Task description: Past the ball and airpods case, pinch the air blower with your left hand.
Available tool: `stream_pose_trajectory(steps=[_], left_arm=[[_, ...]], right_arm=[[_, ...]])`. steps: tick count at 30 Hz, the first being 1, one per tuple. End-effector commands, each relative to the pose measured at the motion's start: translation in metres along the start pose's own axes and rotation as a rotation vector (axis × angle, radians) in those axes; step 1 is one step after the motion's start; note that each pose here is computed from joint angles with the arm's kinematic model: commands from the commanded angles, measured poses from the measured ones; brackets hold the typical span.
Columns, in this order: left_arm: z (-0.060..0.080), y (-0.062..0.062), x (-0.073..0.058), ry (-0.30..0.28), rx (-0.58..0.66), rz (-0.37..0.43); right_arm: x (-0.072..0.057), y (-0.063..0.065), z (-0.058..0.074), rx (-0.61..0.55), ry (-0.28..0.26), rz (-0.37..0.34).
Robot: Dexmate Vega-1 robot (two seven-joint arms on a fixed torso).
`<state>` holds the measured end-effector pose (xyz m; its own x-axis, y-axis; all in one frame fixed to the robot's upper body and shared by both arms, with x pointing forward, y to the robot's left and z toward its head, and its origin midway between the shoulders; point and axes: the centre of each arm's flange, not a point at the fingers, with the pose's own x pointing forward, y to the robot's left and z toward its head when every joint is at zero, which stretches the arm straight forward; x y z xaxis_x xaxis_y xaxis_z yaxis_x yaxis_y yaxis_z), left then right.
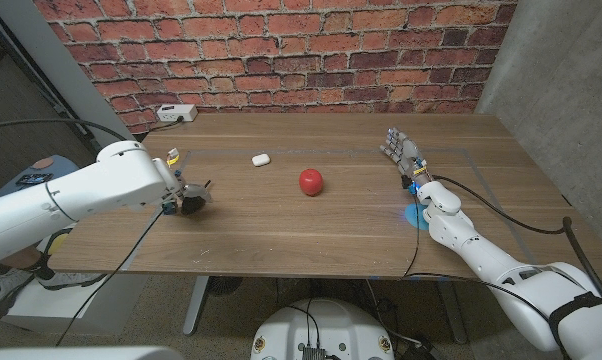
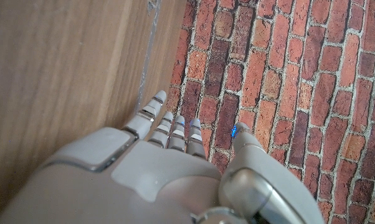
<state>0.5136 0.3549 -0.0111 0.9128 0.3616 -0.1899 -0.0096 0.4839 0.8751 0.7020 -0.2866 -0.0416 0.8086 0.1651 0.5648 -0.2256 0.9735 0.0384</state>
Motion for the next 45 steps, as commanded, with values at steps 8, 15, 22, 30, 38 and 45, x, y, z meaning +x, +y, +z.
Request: stream_pose_trajectory(steps=[8,15,22,30,38,45], left_arm=[[0.001,-0.001,0.004,0.002,-0.017,0.001],[0.003,-0.005,0.005,0.001,-0.021,0.006],[0.006,-0.008,0.006,0.001,-0.020,0.014],[0.008,-0.007,0.005,0.009,-0.029,0.051],[0.008,-0.007,0.001,0.010,-0.049,0.096],[0.009,-0.006,-0.002,0.006,-0.055,0.102]], right_arm=[[0.006,0.000,-0.003,-0.005,0.020,0.009],[0.006,-0.001,-0.004,-0.003,0.023,0.007],[0.004,-0.003,-0.005,0.005,0.025,-0.001],[0.003,-0.004,-0.005,0.008,0.020,-0.007],[-0.001,-0.004,-0.006,0.016,0.022,-0.010],[-0.004,-0.005,-0.006,0.017,0.021,-0.012]])
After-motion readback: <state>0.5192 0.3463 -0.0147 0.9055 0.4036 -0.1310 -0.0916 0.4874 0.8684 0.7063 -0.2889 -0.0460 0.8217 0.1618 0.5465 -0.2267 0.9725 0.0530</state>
